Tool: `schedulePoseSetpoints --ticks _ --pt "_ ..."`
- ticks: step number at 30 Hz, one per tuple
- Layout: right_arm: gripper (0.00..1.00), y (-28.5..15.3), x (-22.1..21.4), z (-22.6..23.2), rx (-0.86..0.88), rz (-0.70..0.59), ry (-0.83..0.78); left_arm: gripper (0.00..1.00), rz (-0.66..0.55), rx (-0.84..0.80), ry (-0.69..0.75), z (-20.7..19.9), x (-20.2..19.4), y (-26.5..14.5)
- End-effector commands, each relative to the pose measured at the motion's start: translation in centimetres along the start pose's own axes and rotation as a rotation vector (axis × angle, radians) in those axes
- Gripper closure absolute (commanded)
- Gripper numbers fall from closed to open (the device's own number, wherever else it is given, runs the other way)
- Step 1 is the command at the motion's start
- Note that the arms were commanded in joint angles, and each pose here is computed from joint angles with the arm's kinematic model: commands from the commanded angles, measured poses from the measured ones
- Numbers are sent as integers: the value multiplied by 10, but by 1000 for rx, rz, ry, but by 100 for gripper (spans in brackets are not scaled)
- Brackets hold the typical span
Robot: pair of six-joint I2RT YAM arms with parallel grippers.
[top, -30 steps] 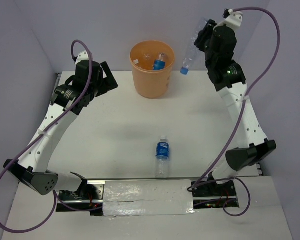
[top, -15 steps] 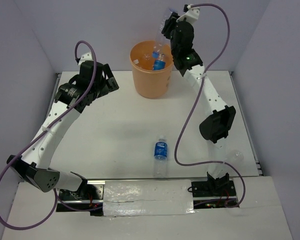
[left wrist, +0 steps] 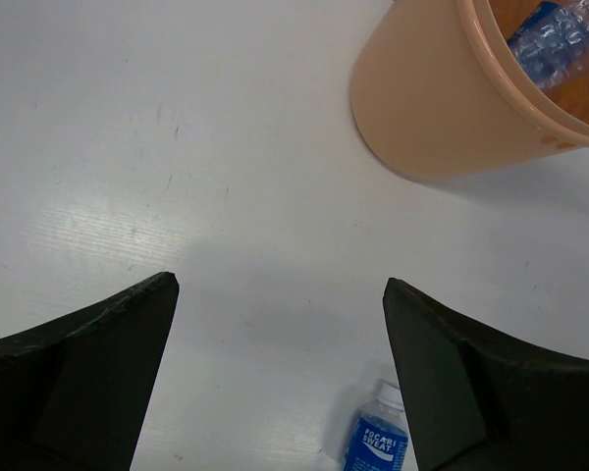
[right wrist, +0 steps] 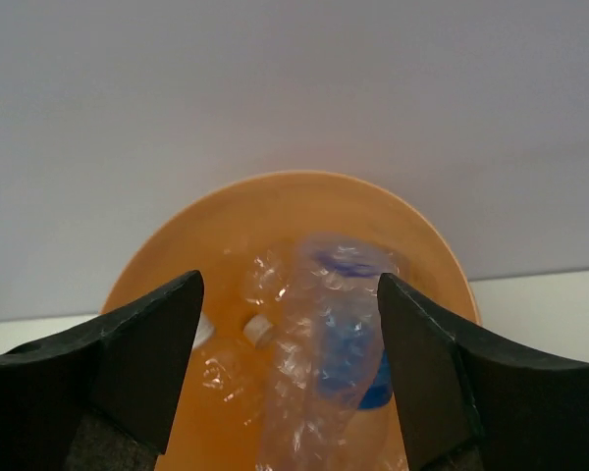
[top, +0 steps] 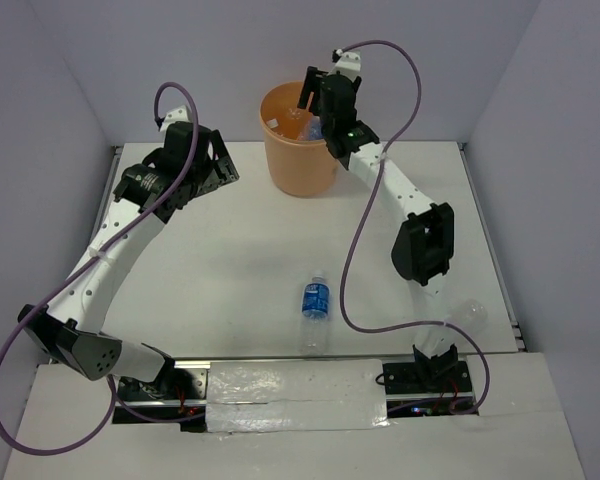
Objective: Put the plastic bottles in the bin
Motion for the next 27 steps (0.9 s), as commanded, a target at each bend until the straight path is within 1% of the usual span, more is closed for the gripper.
schedulePoseSetpoints --ticks 1,4,5,6,7,8,9,10,11,12,14,15,16,17,18,19,20,22,23,25,27 --pt "19 -40 72 17 42 -149 15 1 -50 -23 -8 -1 15 -10" --pt "18 -63 101 12 26 -195 13 1 -57 -33 -12 -1 15 -12" --pt "18 -68 100 8 16 -192 5 1 -58 -35 -9 0 15 -12" --pt "17 -84 121 4 16 -227 11 1 -56 -40 -8 0 14 -13" --pt "17 -93 127 2 13 -236 11 1 -60 -47 -8 0 14 -13" --pt "17 -98 122 -5 -8 -218 -2 1 -59 -52 1 0 13 -13" --pt "16 -116 139 -9 -7 -242 0 1 -42 -68 12 -1 9 -11" --pt "16 -125 139 -14 -17 -219 -15 1 -34 -83 19 -3 8 -10" --pt "16 -130 129 -22 -41 -183 -39 1 -18 -91 37 -3 4 -8" --pt "16 -147 134 -30 -57 -155 -51 1 20 -128 52 -7 -1 -5" --pt "15 -160 116 -47 -106 -77 -83 1 75 -174 91 -12 -12 -1" --pt "14 -177 122 -56 -119 -74 -50 1 136 -224 118 -19 -25 1" --pt "14 -186 111 -66 -139 -15 -62 1 167 -245 142 -22 -33 2" --pt "13 -192 88 -78 -157 54 -79 1 218 -271 194 -28 -51 1" --pt "13 -200 82 -89 -180 75 -51 1 250 -288 224 -32 -63 1" --pt "13 -220 86 -99 -191 79 -31 1 278 -310 258 -37 -75 -2" --pt "12 -227 66 -112 -216 129 -41 1 317 -321 299 -38 -91 -1" --pt "12 -249 53 -130 -240 157 -5 1 385 -401 344 -48 -115 -12" --pt "12 -256 50 -135 -245 163 4 1 424 -414 358 -47 -129 -12" --pt "12 -266 42 -145 -257 182 20 1 458 -460 356 -52 -143 -15" --pt "12 -275 46 -147 -252 170 32 1 519 -492 368 -54 -162 -14"
Point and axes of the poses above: each gripper's point midway between its finger pads, its own y axis out along the fingers, its own z axis along the line the jaws close on, x = y × z, the point moved 8 cm from there along -y, back along the fingers, and after that the axes turned 3 degrees about y, right-handed, at the moved point
